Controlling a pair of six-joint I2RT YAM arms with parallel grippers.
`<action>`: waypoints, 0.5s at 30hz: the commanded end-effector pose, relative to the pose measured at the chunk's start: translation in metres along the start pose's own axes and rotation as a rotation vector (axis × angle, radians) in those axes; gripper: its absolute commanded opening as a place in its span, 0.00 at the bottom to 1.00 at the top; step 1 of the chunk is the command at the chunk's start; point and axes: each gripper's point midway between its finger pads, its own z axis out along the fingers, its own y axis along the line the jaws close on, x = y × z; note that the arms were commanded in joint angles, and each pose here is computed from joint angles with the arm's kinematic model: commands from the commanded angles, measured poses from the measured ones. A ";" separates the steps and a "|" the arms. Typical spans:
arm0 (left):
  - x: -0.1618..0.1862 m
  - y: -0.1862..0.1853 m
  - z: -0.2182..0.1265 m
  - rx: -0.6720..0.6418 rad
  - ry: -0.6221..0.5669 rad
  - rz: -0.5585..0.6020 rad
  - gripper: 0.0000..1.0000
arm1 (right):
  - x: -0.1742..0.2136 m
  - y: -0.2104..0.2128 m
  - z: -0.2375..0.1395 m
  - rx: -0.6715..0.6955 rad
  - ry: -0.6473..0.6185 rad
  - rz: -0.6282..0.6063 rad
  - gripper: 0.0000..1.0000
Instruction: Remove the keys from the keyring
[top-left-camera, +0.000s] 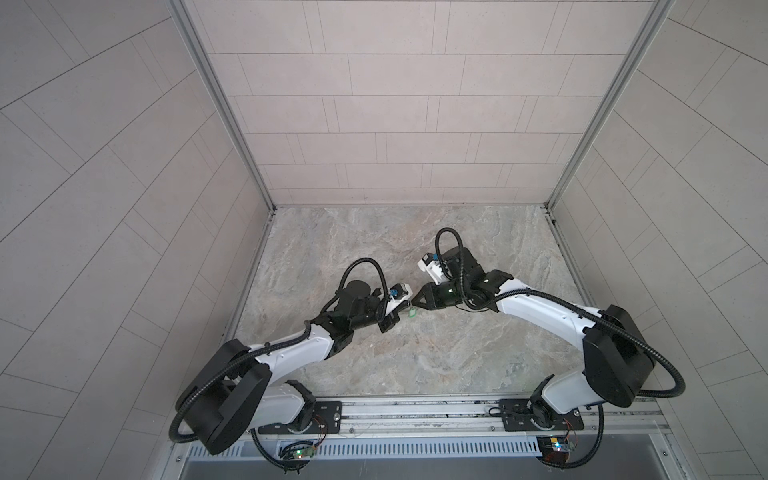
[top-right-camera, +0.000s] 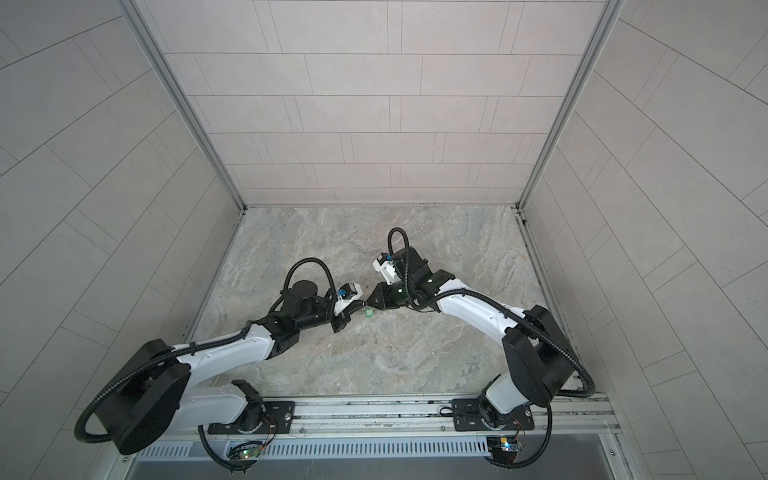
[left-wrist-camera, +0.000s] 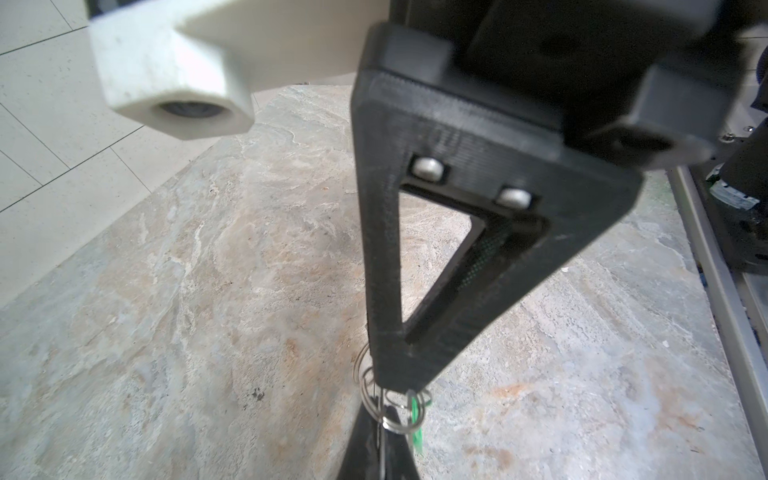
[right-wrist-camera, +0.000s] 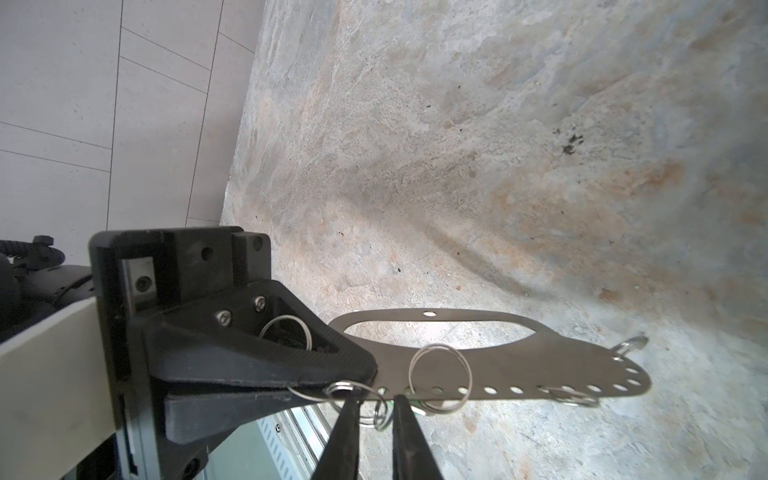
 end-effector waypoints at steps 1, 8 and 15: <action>-0.010 0.000 0.001 -0.001 -0.030 0.009 0.00 | 0.000 0.003 0.006 -0.027 -0.009 0.018 0.19; -0.007 0.003 0.002 -0.019 -0.012 -0.003 0.00 | 0.008 -0.001 0.004 -0.013 0.006 0.038 0.19; -0.002 0.002 0.000 -0.020 0.001 -0.018 0.00 | 0.001 -0.004 -0.008 -0.007 -0.047 0.065 0.22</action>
